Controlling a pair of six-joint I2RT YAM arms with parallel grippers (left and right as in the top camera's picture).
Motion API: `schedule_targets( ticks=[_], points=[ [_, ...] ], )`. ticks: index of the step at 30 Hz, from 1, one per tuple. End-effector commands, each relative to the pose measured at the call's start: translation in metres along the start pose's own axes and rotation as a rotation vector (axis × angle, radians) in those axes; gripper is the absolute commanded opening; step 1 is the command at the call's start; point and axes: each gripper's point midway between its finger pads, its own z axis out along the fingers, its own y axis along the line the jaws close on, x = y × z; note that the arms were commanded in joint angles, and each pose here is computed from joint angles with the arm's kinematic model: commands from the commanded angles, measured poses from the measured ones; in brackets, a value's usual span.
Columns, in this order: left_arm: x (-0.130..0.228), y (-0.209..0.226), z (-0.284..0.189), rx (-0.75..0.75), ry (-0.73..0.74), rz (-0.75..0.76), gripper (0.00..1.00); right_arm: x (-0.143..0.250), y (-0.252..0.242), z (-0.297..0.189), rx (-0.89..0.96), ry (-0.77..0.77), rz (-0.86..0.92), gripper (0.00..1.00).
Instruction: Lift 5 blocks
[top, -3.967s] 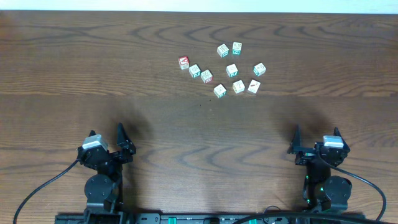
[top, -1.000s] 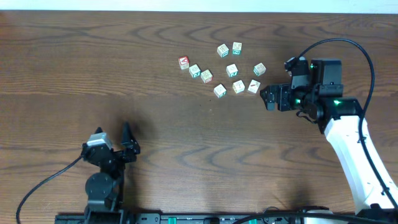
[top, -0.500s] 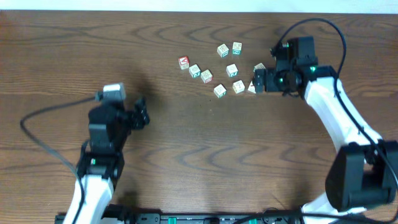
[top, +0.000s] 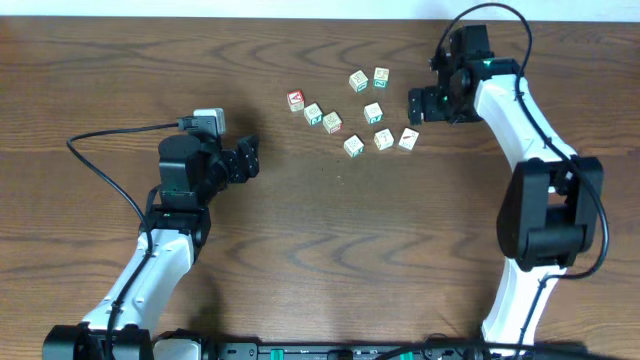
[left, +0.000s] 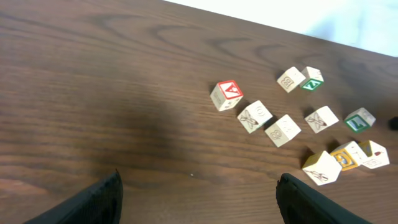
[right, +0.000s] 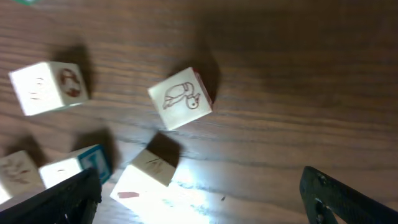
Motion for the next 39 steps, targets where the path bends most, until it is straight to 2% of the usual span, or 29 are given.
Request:
schedule_targets(
  ticks=[1, 8, 16, 20, 26, 30, 34, 39],
  points=[
    [-0.004, -0.004, 0.001, 0.025, -0.002, -0.009, 0.79, -0.012, 0.004, -0.006, -0.053, -0.032, -0.035, 0.99],
    [0.001, -0.003, 0.001, 0.021, 0.013, -0.013, 0.79, -0.016, 0.000, -0.004, -0.053, -0.043, -0.029, 0.99],
    [0.008, 0.016, 0.008, -0.069, 0.028, -0.025, 0.79, -0.019, 0.003, 0.017, -0.056, -0.037, -0.037, 0.99],
    [0.024, 0.028, 0.019, -0.121, 0.074, -0.052, 0.80, -0.025, 0.009, 0.017, -0.057, -0.061, -0.131, 0.92],
    [0.040, 0.027, 0.042, -0.132, 0.138, -0.051, 0.79, -0.030, 0.003, 0.029, -0.023, -0.078, -0.170, 0.91],
    [0.036, 0.019, 0.055, -0.122, 0.144, -0.036, 0.80, -0.028, 0.007, 0.045, -0.026, -0.068, -0.216, 0.83],
    [0.030, 0.009, 0.067, -0.104, 0.141, -0.028, 0.79, -0.016, 0.015, 0.070, -0.041, -0.026, -0.301, 0.84],
    [0.020, 0.006, 0.075, -0.115, 0.122, -0.028, 0.80, -0.006, 0.022, 0.097, -0.052, 0.004, -0.343, 0.79]
  ],
)
